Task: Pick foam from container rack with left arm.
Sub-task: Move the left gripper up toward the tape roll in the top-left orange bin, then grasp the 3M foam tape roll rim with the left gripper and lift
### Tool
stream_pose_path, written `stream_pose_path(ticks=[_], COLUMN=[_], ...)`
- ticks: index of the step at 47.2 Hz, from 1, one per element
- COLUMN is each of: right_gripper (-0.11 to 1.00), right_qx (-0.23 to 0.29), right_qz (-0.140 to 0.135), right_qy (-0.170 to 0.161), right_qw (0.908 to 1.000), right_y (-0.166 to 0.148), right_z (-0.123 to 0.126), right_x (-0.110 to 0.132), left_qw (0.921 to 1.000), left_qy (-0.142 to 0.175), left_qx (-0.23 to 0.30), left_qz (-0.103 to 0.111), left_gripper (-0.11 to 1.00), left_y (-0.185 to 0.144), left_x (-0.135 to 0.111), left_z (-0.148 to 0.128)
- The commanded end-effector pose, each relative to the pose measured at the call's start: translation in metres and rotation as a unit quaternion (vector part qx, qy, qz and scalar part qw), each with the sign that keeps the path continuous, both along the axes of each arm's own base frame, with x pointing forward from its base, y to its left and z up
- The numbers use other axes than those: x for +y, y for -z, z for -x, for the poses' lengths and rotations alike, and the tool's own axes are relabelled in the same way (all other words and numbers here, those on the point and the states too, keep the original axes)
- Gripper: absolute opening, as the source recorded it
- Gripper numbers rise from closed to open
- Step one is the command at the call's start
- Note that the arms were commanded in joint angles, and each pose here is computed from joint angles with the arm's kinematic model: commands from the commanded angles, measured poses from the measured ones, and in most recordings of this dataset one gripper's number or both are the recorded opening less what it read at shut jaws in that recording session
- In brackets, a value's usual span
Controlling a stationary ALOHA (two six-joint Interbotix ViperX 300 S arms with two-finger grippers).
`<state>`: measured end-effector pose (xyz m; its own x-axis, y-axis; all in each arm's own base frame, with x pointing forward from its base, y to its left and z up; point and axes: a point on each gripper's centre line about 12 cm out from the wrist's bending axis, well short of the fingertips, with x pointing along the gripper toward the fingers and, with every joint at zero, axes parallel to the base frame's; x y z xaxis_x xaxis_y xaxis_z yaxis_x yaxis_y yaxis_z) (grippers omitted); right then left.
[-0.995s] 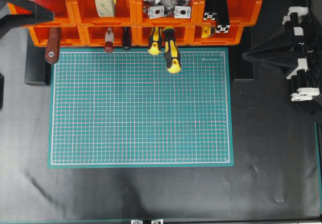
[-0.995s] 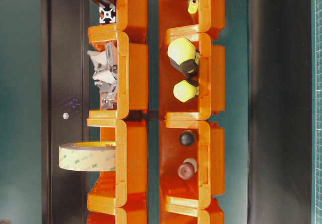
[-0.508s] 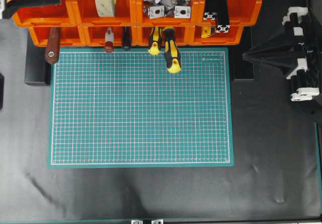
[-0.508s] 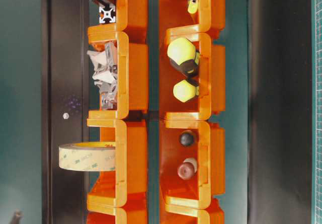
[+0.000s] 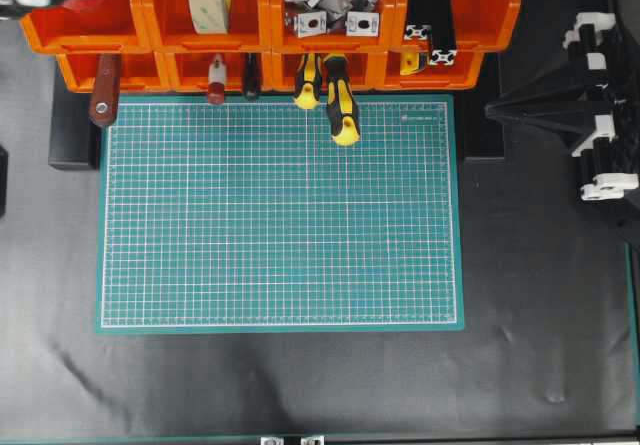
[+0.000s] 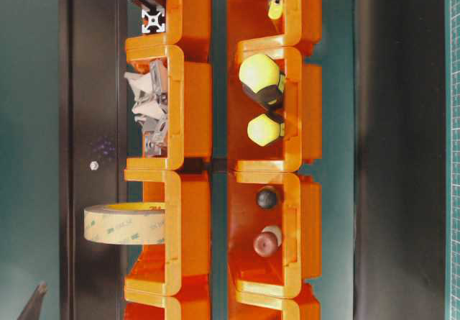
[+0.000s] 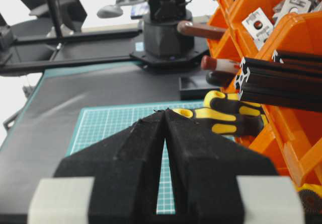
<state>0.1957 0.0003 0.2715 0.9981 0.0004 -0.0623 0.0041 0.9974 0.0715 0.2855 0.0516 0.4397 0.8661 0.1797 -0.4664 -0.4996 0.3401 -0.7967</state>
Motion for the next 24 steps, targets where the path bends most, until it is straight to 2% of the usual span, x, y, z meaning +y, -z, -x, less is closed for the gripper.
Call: stream_pose_path(ticks=[1,24], right_gripper=[0.01,0.01], right_qx=[-0.012,0.011], right_qz=[-0.001,0.0], right_qy=[-0.001,-0.005], right_qw=[0.9999,0.9999], right_y=[-0.008,-0.011], right_z=[-0.001,0.011], right_x=[0.001,0.002], left_qw=[0.9999,0.9989], left_qy=[-0.013,-0.038], left_qx=[-0.011,0.028], left_qz=[-0.003,0.004], left_gripper=[0.84,0.84], left_y=[-0.01,0.013], left_x=[0.008,0.03], left_z=[-0.004,-0.028])
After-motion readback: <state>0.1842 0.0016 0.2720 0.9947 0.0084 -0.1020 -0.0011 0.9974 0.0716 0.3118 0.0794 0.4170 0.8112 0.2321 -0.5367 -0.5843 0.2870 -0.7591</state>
